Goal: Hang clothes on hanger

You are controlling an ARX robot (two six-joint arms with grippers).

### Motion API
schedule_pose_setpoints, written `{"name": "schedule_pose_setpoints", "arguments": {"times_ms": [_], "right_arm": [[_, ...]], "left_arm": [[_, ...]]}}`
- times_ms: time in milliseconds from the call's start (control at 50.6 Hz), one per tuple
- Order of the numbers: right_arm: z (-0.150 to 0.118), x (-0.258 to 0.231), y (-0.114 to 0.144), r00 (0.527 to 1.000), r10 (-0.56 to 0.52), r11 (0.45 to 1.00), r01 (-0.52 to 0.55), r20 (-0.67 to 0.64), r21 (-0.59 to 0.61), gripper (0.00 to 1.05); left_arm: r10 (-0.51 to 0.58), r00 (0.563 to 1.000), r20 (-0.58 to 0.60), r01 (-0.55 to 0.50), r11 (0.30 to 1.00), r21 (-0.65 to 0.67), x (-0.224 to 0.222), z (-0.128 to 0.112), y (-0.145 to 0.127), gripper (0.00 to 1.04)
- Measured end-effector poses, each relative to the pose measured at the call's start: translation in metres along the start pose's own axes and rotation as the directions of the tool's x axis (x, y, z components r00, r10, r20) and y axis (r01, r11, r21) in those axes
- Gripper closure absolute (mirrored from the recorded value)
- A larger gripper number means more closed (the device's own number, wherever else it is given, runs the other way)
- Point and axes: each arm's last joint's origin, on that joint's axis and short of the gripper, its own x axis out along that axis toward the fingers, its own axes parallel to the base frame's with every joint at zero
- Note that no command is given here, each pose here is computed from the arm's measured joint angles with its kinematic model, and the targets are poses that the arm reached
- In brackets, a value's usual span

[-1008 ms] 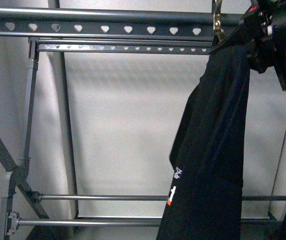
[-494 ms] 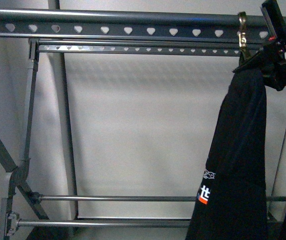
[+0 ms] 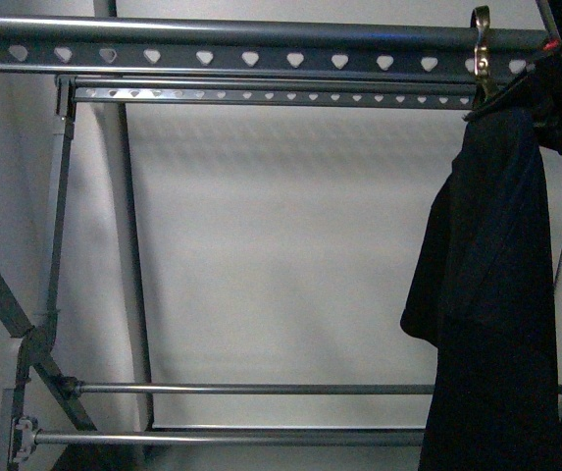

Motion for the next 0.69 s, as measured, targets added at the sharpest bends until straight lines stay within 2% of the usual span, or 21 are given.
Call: {"name": "schedule_pose_setpoints", "arguments": {"times_ms": [178,356,534,593,692], "right_arm": [[-0.015,-0.012,0.035,0.997,0.071,0.996,-0.072,-0.017,-0.05,1.0],[-0.018,-0.008,0.052,0.997,0.066,0.995,-0.069,-0.041,-0.076,1.0],[-0.012,0.012,0.049,0.998,0.013,0.997,-0.017,-0.055,-0.074,1.0],[-0.009,0.023,0.044,0.998,-0.007,0.998,0.003,-0.063,-0.067,1.0],[-0.008,0.043,0.028,0.996,-0.046,0.998,0.042,-0.076,-0.053,1.0]], "left_arm": [[0.0,1.0,0.002,0.0,1.0,0.0,-0.004,0.0,0.0,1.01],[0.0,1.0,0.003,0.0,1.0,0.0,-0.007,0.0,0.0,1.01],[0.0,1.0,0.002,0.0,1.0,0.0,-0.01,0.0,0.0,1.01],[-0.002,1.0,-0.03,0.002,1.0,0.0,-0.016,-0.004,0.0,1.01],[0.0,1.0,-0.006,0.0,1.0,0.0,-0.02,-0.003,0.0,1.01]]}}
